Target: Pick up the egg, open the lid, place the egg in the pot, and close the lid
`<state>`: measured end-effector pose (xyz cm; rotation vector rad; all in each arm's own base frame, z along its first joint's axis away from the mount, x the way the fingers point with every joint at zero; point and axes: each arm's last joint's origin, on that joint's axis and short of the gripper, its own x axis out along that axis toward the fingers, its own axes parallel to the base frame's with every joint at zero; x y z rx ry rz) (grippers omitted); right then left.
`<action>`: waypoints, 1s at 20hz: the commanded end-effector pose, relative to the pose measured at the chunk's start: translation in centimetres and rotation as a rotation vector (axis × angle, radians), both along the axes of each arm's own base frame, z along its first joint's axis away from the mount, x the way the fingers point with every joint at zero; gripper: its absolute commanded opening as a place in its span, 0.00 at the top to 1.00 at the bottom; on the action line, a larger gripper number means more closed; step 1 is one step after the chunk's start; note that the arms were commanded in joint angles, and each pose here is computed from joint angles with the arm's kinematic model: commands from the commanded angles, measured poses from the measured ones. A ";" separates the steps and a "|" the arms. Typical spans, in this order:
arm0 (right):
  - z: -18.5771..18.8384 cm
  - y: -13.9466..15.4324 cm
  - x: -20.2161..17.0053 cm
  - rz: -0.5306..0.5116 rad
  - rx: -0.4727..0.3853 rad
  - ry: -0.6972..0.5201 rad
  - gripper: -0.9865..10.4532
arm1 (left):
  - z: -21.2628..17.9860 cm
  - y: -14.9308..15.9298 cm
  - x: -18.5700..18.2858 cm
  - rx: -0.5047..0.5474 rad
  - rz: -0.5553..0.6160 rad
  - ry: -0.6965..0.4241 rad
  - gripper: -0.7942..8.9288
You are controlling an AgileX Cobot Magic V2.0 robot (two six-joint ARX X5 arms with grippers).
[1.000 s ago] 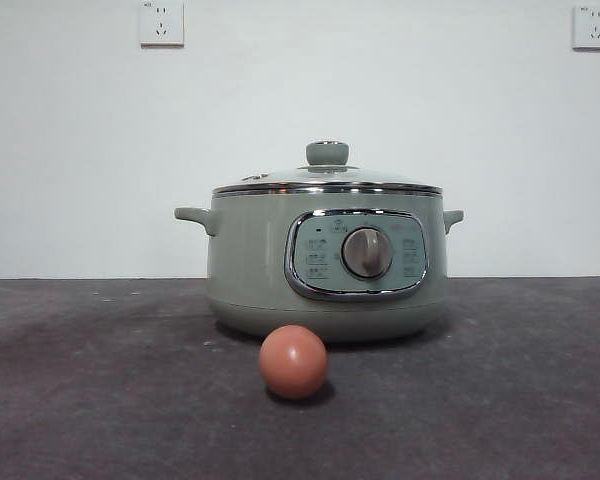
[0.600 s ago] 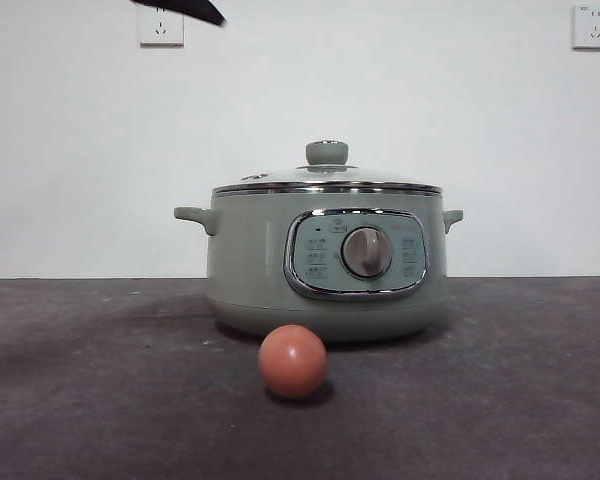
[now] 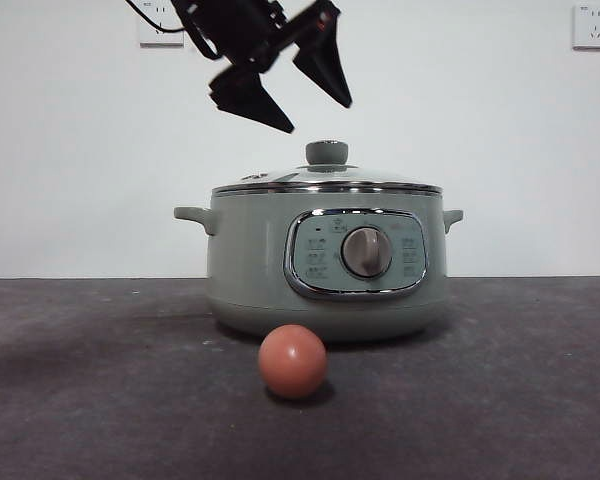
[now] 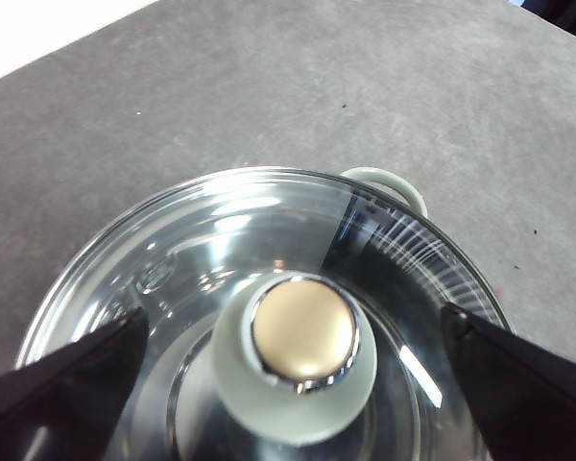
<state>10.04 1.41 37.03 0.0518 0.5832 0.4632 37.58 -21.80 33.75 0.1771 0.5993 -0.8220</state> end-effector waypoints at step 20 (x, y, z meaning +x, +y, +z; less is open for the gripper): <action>0.0 0.0 0.4 0.003 0.002 0.008 0.42 | -4.1 -2.2 1.5 0.072 0.013 0.035 0.70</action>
